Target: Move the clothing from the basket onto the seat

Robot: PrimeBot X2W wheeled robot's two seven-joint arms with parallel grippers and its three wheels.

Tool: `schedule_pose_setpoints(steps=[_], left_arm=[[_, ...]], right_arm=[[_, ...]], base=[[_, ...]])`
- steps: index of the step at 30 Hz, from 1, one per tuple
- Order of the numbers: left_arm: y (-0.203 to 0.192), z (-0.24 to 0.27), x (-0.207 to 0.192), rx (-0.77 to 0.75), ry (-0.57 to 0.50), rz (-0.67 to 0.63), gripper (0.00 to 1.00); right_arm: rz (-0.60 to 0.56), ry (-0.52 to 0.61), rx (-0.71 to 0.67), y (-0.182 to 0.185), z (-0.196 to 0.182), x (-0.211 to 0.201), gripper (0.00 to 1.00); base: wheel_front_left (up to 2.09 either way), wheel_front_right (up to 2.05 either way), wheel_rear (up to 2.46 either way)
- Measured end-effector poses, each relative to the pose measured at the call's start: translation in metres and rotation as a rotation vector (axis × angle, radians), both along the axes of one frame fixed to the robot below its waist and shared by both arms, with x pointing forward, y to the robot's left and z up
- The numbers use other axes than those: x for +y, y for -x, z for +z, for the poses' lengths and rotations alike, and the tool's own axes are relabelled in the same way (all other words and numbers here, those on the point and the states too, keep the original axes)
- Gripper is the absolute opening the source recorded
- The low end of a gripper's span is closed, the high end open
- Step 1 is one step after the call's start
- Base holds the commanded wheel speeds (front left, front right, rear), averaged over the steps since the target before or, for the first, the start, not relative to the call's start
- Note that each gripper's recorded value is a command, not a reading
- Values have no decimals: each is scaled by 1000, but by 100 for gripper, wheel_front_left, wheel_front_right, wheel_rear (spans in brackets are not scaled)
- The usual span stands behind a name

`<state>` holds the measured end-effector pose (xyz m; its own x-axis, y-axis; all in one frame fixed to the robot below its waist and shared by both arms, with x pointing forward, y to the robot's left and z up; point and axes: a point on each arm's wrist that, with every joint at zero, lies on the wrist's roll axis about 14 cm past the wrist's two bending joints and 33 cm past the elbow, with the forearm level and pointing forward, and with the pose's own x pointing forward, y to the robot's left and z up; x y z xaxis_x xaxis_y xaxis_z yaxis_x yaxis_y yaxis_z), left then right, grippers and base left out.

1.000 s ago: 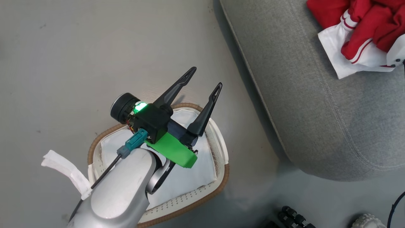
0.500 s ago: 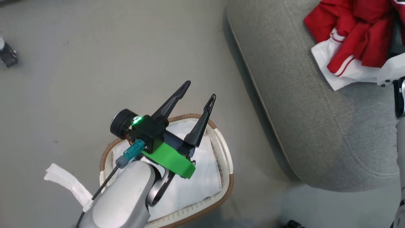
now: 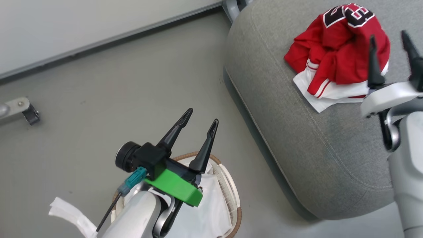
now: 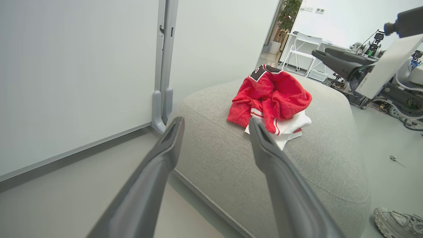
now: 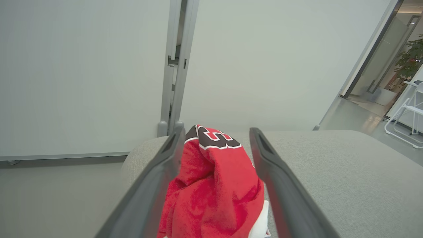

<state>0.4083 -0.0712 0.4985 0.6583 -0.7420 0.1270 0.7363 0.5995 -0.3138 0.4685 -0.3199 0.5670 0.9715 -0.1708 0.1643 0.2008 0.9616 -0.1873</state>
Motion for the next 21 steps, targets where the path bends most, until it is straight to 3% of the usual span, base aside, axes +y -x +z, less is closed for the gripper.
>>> schedule_pose_setpoints(steps=[8, 21], left_arm=[[-5, 15, 48, -49, -34, 178, 100], [-6, -21, 205, 17, -226, 671, 100]], right_arm=[[162, -104, -19, 16, -4, 67, 100], [375, -212, 72, 17, -44, 164, 100]], base=[[0, 0, 0], [0, 0, 0]])
